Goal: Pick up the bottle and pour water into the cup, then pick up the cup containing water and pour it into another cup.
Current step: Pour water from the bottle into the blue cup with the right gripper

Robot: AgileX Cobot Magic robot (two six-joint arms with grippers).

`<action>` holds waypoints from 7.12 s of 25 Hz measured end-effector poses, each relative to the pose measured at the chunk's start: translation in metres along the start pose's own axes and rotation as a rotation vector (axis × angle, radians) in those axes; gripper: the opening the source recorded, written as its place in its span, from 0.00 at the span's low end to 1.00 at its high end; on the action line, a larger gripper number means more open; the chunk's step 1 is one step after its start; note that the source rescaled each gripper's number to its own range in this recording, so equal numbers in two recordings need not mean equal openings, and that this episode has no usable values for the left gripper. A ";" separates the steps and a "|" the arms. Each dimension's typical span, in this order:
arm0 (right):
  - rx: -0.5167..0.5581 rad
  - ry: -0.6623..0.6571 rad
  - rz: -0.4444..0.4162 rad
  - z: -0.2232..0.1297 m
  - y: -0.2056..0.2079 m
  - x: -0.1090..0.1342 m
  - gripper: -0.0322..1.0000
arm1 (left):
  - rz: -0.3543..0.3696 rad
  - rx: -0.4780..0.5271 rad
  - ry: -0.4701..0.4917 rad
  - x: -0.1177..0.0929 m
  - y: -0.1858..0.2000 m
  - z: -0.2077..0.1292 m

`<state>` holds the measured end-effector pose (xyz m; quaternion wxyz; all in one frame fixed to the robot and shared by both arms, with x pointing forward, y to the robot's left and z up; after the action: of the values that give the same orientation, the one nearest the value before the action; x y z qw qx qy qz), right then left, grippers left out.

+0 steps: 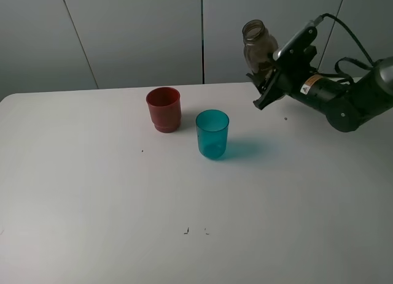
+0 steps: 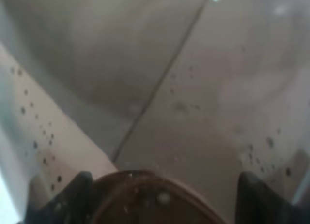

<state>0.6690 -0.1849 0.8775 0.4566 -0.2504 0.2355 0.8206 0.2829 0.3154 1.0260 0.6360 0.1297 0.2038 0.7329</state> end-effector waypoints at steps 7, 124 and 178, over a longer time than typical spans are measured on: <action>-0.021 0.123 0.031 0.006 -0.001 0.008 0.06 | 0.000 0.000 0.000 0.000 0.000 0.000; -0.045 1.158 0.085 0.008 -0.003 0.022 0.06 | 0.000 0.000 -0.002 0.000 0.000 0.000; -0.076 1.214 0.082 0.013 -0.004 0.023 0.06 | 0.000 0.000 0.000 0.000 0.000 0.000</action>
<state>0.6597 -0.1606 0.8720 0.1997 -0.6804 0.4339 0.5558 0.2829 0.3154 1.0260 0.6360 0.1298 0.2038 0.7329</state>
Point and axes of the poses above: a point on each arm's last joint axis where the gripper is mounted, y pointing back along that axis away from the gripper, x along the wrist's bending axis when the last joint is at zero, z = x × y, the point moved 6 cm from there along -y, pointing out along that axis toward the gripper, and after that the axes turned 7 degrees about y, right-handed, at the moved point
